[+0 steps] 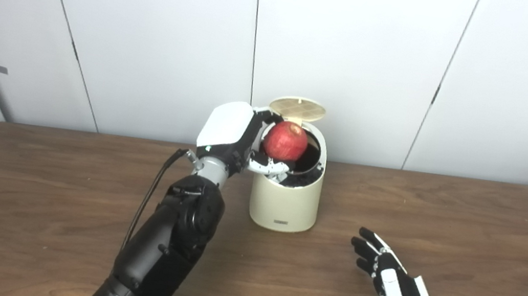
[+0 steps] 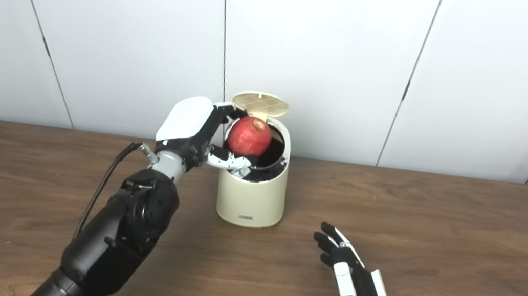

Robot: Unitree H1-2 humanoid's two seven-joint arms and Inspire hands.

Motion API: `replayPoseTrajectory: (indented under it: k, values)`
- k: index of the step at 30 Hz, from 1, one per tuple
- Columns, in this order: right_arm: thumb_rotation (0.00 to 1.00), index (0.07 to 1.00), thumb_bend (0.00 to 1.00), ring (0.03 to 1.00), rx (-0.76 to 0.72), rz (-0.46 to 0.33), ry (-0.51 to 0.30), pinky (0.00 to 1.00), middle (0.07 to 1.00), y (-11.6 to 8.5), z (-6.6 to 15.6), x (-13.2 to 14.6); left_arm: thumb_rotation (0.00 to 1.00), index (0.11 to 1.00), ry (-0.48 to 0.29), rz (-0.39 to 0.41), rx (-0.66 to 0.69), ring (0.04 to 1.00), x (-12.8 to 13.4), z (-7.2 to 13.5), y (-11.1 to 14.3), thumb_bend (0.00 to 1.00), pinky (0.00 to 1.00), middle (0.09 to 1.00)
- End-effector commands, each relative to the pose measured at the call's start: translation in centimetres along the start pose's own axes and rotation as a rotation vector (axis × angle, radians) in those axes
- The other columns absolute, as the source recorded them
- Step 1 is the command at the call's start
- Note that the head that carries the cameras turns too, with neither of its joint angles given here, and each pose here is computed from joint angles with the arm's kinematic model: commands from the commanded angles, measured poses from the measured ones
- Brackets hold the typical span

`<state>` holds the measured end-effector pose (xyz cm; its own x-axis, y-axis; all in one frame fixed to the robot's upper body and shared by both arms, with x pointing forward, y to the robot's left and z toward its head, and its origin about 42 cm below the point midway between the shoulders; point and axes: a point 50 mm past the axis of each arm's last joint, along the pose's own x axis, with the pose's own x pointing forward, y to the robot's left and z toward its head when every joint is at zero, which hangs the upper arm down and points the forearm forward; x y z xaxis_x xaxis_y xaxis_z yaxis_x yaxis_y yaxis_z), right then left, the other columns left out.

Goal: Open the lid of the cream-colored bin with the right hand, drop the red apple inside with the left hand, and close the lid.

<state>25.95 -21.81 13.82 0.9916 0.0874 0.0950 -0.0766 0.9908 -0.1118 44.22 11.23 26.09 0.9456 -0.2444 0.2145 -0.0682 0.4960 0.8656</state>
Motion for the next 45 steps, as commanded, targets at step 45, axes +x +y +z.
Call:
replayPoseTrajectory:
  k: [45]
  values:
    - [0.98, 0.856, 0.57, 0.879, 0.002, -0.001, -0.082, 0.87, 0.837, 0.0, 1.6, 0.7, 0.22, 0.734, -0.064, 0.068, -0.008, 0.73, -0.3, 3.1, 3.1, 1.0, 0.67, 0.756]
